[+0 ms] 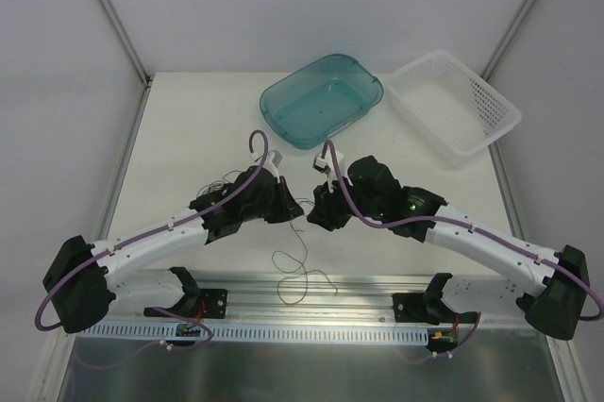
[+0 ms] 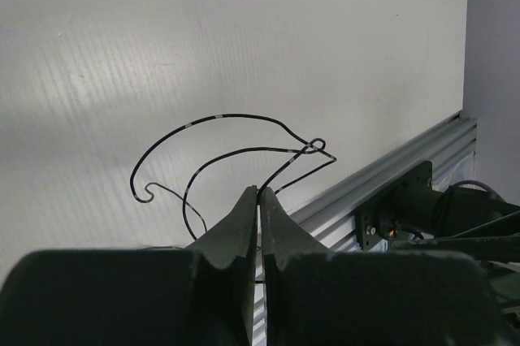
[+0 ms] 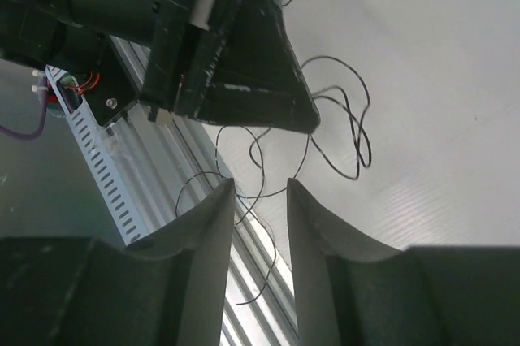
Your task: Untangle the cables
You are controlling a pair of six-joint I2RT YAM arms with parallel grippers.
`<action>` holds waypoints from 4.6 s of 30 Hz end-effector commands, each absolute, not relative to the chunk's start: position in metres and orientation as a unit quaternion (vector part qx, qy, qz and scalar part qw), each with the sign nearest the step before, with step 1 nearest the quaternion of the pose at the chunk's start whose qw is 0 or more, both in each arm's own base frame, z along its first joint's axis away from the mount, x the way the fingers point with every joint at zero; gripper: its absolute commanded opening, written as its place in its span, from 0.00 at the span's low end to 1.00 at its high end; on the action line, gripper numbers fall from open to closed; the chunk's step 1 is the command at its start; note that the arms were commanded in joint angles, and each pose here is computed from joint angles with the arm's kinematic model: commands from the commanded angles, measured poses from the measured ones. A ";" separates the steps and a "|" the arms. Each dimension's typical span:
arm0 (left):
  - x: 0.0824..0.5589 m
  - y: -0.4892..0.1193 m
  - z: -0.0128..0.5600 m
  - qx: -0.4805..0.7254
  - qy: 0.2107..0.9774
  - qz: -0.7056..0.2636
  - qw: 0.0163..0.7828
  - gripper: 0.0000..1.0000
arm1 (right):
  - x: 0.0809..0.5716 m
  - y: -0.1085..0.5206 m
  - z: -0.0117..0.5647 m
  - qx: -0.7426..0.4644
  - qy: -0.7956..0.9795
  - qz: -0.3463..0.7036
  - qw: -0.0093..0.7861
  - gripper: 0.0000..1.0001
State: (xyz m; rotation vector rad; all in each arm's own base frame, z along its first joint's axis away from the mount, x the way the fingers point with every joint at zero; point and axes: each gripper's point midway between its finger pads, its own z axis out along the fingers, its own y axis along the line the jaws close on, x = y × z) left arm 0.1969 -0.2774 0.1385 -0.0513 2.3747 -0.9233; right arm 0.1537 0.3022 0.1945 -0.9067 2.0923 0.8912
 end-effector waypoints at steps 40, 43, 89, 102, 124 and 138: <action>0.173 -0.309 0.177 0.079 0.875 -0.413 0.240 0.00 | 0.194 0.296 0.177 -0.427 0.798 0.200 0.374 0.34; 0.172 -0.308 0.176 0.089 0.874 -0.411 0.242 0.00 | 0.194 0.294 0.177 -0.422 0.799 0.203 0.377 0.26; 0.139 -0.294 0.202 0.295 0.690 -0.507 0.424 0.39 | 0.120 0.320 0.222 -0.380 0.708 0.538 0.255 0.01; 0.115 -0.300 0.212 0.339 0.649 -0.552 0.399 0.39 | 0.140 0.308 0.197 -0.357 0.754 0.488 0.258 0.01; 0.150 -0.302 0.191 0.226 0.723 -0.519 0.395 0.00 | 0.158 0.268 0.249 -0.293 0.780 0.393 0.390 0.49; 0.167 -0.304 0.195 0.173 0.742 -0.509 0.400 0.00 | 0.158 0.287 0.238 -0.036 0.802 0.452 0.388 0.36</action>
